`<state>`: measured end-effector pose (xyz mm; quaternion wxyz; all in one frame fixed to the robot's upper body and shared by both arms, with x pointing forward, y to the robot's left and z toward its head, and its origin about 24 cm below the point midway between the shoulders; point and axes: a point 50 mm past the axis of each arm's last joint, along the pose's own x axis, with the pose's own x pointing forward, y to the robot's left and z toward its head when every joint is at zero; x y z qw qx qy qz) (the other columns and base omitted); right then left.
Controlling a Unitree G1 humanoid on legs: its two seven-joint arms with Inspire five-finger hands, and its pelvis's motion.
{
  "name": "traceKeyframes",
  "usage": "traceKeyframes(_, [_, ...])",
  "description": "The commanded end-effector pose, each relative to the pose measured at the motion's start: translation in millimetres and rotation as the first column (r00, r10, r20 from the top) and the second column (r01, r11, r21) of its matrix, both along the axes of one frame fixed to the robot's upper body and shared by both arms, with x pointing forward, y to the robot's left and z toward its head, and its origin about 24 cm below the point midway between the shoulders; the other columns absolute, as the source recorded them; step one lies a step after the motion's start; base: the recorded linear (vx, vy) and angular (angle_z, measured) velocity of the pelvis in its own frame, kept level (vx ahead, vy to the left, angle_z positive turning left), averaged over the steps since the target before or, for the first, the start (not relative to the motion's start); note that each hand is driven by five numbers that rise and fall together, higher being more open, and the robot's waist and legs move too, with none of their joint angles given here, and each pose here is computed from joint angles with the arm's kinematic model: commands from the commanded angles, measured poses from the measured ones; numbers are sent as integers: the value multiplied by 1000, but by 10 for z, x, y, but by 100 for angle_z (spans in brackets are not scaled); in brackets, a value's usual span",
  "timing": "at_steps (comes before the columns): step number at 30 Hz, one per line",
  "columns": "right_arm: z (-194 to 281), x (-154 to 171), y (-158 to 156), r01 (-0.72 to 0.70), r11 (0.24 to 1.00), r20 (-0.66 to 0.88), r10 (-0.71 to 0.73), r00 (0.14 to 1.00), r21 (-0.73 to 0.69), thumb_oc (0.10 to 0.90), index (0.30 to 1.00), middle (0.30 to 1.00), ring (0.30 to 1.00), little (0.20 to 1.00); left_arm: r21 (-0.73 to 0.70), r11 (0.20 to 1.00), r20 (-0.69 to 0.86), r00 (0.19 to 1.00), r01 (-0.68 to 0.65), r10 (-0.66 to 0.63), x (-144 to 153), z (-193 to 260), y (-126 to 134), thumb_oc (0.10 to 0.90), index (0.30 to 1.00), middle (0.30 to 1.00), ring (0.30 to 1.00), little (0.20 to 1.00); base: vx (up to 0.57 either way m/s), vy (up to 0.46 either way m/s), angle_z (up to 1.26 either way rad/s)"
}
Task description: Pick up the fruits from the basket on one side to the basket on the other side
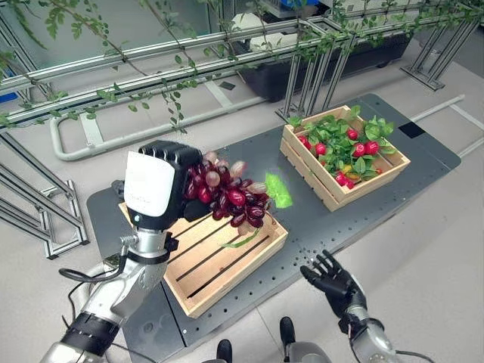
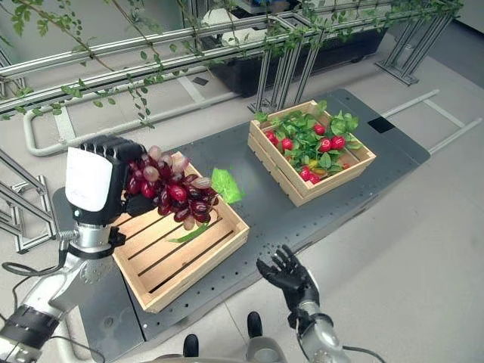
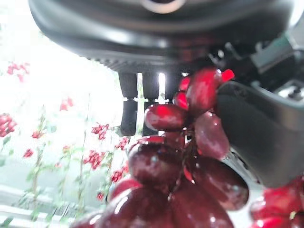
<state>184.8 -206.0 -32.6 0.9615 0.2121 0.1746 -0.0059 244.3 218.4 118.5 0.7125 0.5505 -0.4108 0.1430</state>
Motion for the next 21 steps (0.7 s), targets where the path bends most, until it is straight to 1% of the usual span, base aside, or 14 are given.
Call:
traceKeyframes(1, [808, 340, -423, 25, 996, 367, 9, 930, -87, 800, 900, 900, 900, 900, -30, 998, 265, 963, 53, -43, 86, 576, 34, 400, 300, 300, 300, 300, 21, -69, 9])
traceKeyframes(2, [1121, 430, -524, 35, 993, 457, 19, 889, -111, 800, 900, 900, 900, 900, -14, 998, 254, 965, 64, -58, 102, 582, 10, 400, 300, 300, 300, 300, 27, -53, 12])
traceKeyframes(5, [1575, 530, -516, 67, 979, 594, 61, 802, -192, 800, 900, 900, 900, 900, 20, 995, 232, 967, 102, -103, 181, 616, -112, 400, 300, 300, 300, 300, 34, -29, 22])
traceKeyframes(6, [1620, 533, -507, 71, 977, 612, 68, 788, -200, 800, 900, 900, 900, 900, 22, 994, 230, 967, 107, -109, 194, 621, -130, 400, 300, 300, 300, 300, 36, 11, 48])
traceKeyframes(8, [1896, 624, -383, 73, 965, 687, 125, 716, -252, 800, 900, 900, 900, 900, 43, 991, 220, 966, 130, -136, 277, 660, -244, 400, 300, 300, 300, 300, 8, 15, 42])
traceKeyframes(9, [1993, 651, -324, 64, 957, 703, 161, 693, -282, 800, 900, 900, 900, 900, 50, 989, 211, 966, 139, -147, 302, 669, -280, 400, 300, 300, 300, 300, -3, 19, 15])
traceKeyframes(11, [2090, 673, -284, 45, 955, 720, 189, 668, -293, 800, 900, 900, 900, 900, 63, 987, 206, 966, 146, -156, 319, 697, -312, 400, 300, 300, 300, 300, 0, 0, 0])
traceKeyframes(12, [2223, 702, -183, -14, 961, 746, 225, 627, -278, 800, 900, 900, 900, 900, 80, 984, 193, 967, 157, -170, 331, 722, -350, 400, 300, 300, 300, 300, 12, 30, 1])
traceKeyframes(14, [2295, 740, -104, -69, 963, 749, 247, 615, -261, 800, 900, 900, 900, 900, 99, 982, 176, 968, 161, -177, 349, 717, -368, 400, 300, 300, 300, 300, 4, 17, 0])
traceKeyframes(15, [2299, 745, -99, -71, 963, 748, 249, 615, -262, 800, 900, 900, 900, 900, 99, 982, 175, 969, 162, -177, 351, 716, -369, 400, 300, 300, 300, 300, 0, 0, 0])
traceKeyframes(16, [2286, 794, -52, -106, 950, 715, 292, 635, -293, 800, 900, 900, 900, 900, 111, 980, 150, 973, 163, -178, 364, 714, -373, 400, 300, 300, 300, 300, 0, 0, 0])
traceKeyframes(18, [2312, 808, -23, -96, 938, 714, 317, 624, -332, 800, 900, 900, 900, 900, 122, 979, 130, 975, 164, -179, 377, 709, -387, 400, 300, 300, 300, 300, 0, 0, 0])
traceKeyframes(19, [2350, 819, 41, -120, 922, 705, 361, 610, -369, 800, 900, 900, 900, 900, 119, 978, 120, 975, 172, -186, 374, 729, -416, 400, 300, 300, 300, 300, 0, 0, 0])
traceKeyframes(21, [2385, 824, 124, -165, 905, 691, 407, 598, -391, 800, 900, 900, 900, 900, 111, 977, 109, 975, 181, -193, 371, 726, -437, 400, 300, 300, 300, 300, 0, 0, 0])
